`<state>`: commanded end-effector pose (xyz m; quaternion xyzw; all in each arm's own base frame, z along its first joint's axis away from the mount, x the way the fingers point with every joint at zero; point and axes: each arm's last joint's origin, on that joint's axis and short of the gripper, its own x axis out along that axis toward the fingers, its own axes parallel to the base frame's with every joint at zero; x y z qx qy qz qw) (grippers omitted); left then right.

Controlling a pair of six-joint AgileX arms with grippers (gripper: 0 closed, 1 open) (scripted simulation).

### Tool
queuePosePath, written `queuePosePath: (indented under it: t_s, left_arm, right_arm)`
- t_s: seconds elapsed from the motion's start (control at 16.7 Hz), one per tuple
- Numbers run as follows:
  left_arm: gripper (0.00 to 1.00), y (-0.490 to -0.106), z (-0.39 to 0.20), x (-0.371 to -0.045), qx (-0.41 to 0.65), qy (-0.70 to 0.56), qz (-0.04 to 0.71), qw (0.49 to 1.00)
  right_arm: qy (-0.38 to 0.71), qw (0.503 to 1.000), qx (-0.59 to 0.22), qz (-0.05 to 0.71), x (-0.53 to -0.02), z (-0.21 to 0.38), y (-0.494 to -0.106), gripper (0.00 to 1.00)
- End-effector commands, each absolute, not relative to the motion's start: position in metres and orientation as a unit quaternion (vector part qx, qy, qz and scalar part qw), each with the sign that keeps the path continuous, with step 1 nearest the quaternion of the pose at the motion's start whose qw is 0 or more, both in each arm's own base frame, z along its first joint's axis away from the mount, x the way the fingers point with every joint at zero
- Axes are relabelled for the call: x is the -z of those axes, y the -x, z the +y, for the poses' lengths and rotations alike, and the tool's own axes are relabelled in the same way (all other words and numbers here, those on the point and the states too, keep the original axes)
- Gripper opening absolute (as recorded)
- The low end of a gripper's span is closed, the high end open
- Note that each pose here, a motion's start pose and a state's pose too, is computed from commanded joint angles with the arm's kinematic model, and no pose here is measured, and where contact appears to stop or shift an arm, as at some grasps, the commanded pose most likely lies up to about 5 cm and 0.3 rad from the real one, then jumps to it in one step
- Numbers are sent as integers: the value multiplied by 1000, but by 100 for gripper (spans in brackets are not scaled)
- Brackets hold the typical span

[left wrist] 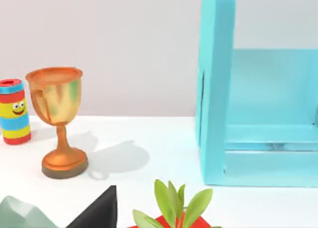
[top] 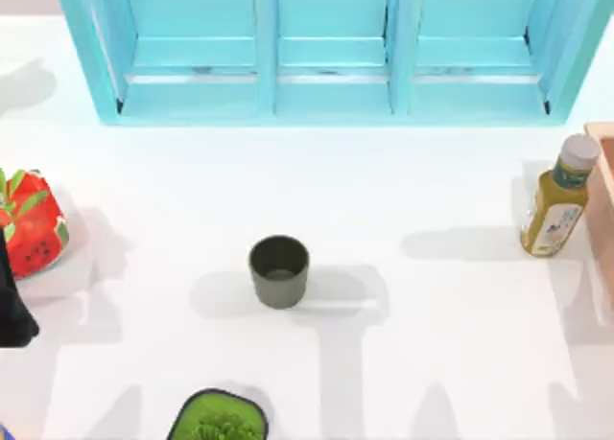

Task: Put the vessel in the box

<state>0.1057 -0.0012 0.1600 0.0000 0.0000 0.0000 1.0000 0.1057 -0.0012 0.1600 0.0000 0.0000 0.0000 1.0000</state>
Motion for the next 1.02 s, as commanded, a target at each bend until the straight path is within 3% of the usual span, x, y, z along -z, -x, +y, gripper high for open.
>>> queuePosePath:
  t_s: [0.24, 0.48, 0.78, 1.02]
  left_arm:
    - [100, -106, -1, -160, 0, 0, 0, 1000]
    - [100, -106, -1, -160, 0, 0, 0, 1000]
    - [100, -106, -1, -160, 0, 0, 0, 1000]
    - [100, -106, -1, -160, 0, 0, 0, 1000]
  right_arm:
    - [-3, 1000, -4, 7, -165, 0, -106, 100]
    - [-20, 998, -30, 51, -203, 9, -109, 100]
    - [-49, 987, -74, 137, -299, 34, -135, 100]
    - [-61, 967, -106, 225, -378, 80, -185, 100]
